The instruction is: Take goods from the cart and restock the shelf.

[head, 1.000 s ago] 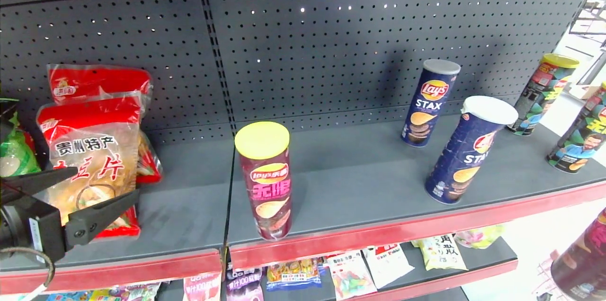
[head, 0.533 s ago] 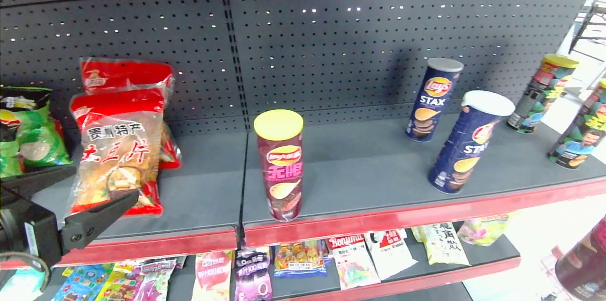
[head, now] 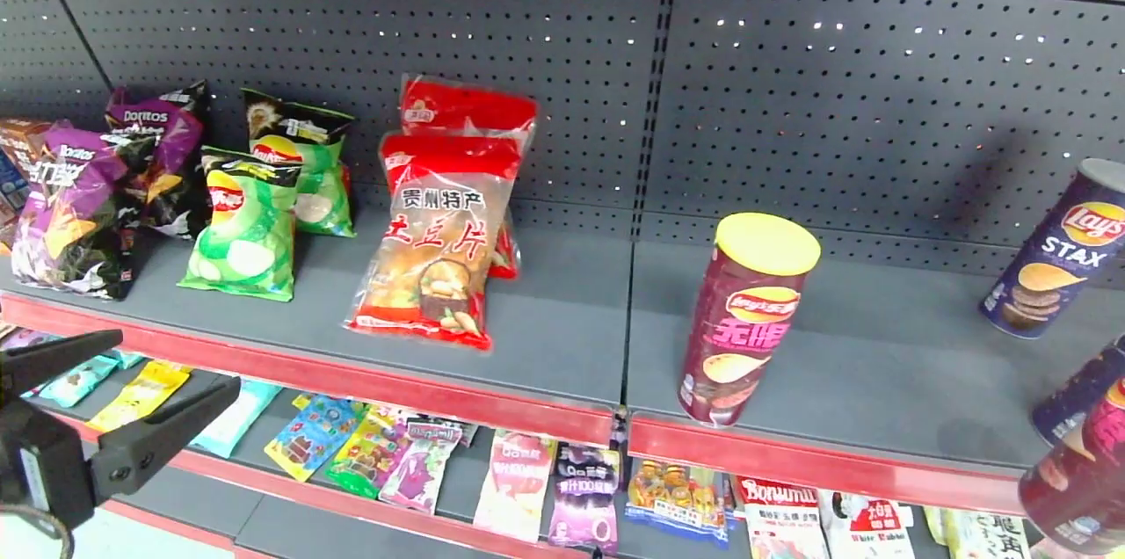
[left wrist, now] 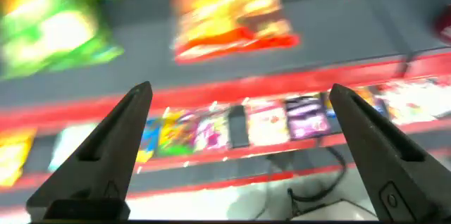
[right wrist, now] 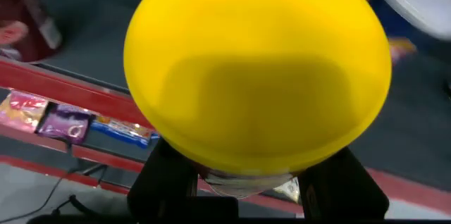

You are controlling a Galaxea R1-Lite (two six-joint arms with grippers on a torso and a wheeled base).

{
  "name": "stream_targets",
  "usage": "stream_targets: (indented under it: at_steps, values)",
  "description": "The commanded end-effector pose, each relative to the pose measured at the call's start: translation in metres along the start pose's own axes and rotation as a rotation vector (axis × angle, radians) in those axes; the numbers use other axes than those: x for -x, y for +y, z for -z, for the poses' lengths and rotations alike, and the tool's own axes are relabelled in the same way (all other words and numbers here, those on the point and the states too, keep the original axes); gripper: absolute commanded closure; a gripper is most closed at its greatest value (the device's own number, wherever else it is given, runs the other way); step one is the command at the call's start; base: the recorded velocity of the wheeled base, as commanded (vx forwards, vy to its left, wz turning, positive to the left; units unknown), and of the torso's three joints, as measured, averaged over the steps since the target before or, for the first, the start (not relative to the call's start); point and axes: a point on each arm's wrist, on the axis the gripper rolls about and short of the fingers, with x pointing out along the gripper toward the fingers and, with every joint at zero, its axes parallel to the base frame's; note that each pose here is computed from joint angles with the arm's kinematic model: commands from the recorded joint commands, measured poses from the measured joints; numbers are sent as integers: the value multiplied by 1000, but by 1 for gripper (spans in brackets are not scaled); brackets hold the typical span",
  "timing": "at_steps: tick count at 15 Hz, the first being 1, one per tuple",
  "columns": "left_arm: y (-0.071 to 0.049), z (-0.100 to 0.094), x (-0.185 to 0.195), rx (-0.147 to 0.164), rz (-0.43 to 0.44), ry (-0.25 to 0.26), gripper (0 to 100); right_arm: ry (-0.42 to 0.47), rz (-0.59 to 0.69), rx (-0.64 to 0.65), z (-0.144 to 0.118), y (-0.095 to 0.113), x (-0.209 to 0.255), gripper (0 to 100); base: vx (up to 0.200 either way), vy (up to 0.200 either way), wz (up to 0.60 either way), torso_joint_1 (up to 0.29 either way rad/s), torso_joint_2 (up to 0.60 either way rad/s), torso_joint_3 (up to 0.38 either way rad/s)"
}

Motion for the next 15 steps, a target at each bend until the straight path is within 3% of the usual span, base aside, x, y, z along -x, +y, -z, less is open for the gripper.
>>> stream_targets:
  at_steps: [1, 5, 8, 10, 11, 12, 13, 15]
  values:
    - [-1, 13, 8, -6, -3, -1, 0, -17, -27, 11, -6, -1, -1, 100, 0, 0, 0, 0, 0, 0]
    - [-4, 47, 27, 18, 5, -11, 0, 7, -207, 22, -43, 1, -38, 100, 0, 0, 0, 0, 0, 0]
    - [-5, 68, 40, 44, -8, -29, 0, 14, -284, 6, -73, 14, -94, 100, 0, 0, 0, 0, 0, 0]
    - [-6, 82, 45, 127, 4, -40, 0, -37, -281, 2, -81, 23, -139, 100, 0, 0, 0, 0, 0, 0]
    - [-7, 89, 50, 140, 1, -59, 0, -67, -283, 4, -85, 27, -156, 100, 0, 0, 0, 0, 0, 0]
    - [-7, 102, 56, 140, -9, -72, 0, -109, -317, 5, -93, 42, -176, 100, 0, 0, 0, 0, 0, 0]
    - [-7, 102, 56, 141, -10, -72, 0, -108, -319, 4, -93, 43, -177, 100, 0, 0, 0, 0, 0, 0]
    - [-9, 124, 67, 141, -10, -88, 0, -111, -361, -8, -104, 58, -200, 100, 0, 0, 0, 0, 0, 0]
